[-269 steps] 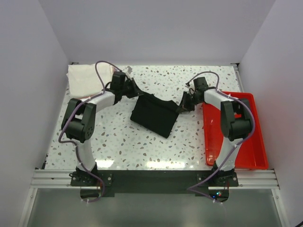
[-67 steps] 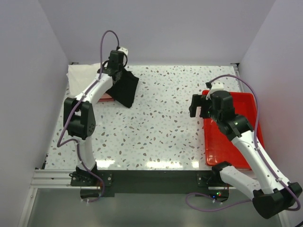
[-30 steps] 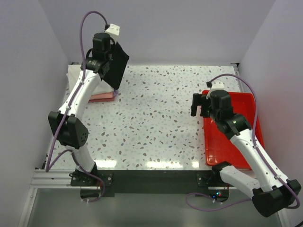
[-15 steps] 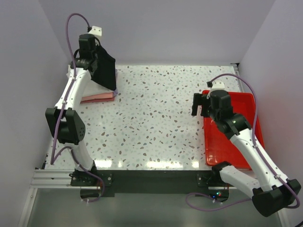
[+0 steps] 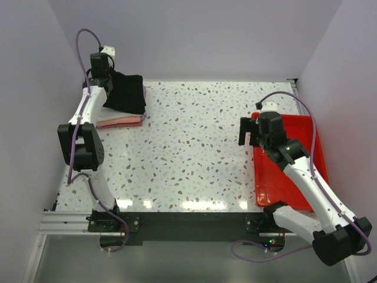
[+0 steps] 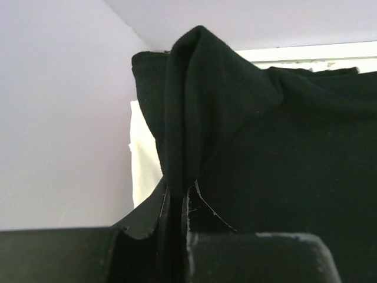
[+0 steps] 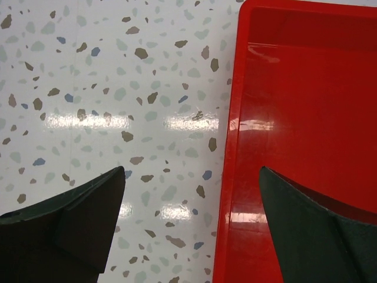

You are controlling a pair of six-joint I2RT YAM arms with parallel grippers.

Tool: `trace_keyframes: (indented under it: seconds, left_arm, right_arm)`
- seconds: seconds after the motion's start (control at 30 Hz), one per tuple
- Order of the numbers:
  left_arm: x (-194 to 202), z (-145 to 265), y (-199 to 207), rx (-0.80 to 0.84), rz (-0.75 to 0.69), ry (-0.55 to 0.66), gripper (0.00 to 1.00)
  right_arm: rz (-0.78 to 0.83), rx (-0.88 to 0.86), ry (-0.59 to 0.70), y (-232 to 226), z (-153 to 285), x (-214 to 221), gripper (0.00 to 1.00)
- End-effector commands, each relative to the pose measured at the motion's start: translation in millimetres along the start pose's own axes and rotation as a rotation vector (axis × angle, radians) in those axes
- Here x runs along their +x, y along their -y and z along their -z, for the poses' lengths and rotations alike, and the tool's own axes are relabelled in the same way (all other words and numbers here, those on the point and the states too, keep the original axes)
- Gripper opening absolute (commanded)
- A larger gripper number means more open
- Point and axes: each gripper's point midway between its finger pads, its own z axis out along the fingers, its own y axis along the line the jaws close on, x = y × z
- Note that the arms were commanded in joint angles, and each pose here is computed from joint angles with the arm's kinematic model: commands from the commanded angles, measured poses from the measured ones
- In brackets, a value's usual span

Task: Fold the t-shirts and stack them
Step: Neatly place the folded tshirt to the corner

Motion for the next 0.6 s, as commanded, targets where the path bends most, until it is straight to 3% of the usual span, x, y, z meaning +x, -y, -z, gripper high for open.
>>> trace_keyframes:
  seconds: [0.0, 0.37, 0.4, 0.43, 0.47, 0.53, 0.57]
  left_arm:
    - [-17.4, -9.9, -29.7, -0.045, 0.059, 0.086, 0.0]
    - [16.9, -33.8, -43.3, -0.07, 0.069, 0.01, 0.0]
    - [20.0, -37.1, -42.5, -0.071, 0.073, 0.002, 0.03]
    - [22.5, -38.0, -43.7, -0.072, 0.072, -0.008, 0.13]
    - [20.6, -38.6, -46.5, -0.083, 0.079, -0.008, 0.33]
    - [21.0, -37.4, -52.9, -0.114, 0.083, -0.017, 0.53]
    - [18.4, -35.2, -58.8, -0.14, 0.097, -0.015, 0.89]
  right_arm:
    - [-0.011, 0.033, 0.034, 5.3, 2.6, -13.3, 0.99]
    - [0.011, 0.037, -0.001, 4.1, -3.8, -10.2, 0.99]
    - [0.013, 0.037, -0.002, 4.2, -4.0, -9.6, 0.99]
    - [0.013, 0.04, -0.001, 4.6, -4.4, -9.8, 0.99]
    - [0.014, 0.041, -0.001, 4.4, -4.1, -10.0, 0.99]
    - [0.016, 0.048, -0.004, 5.4, -4.4, -10.3, 0.99]
    - [0.014, 0.048, -0.005, 5.6, -3.0, -10.6, 0.99]
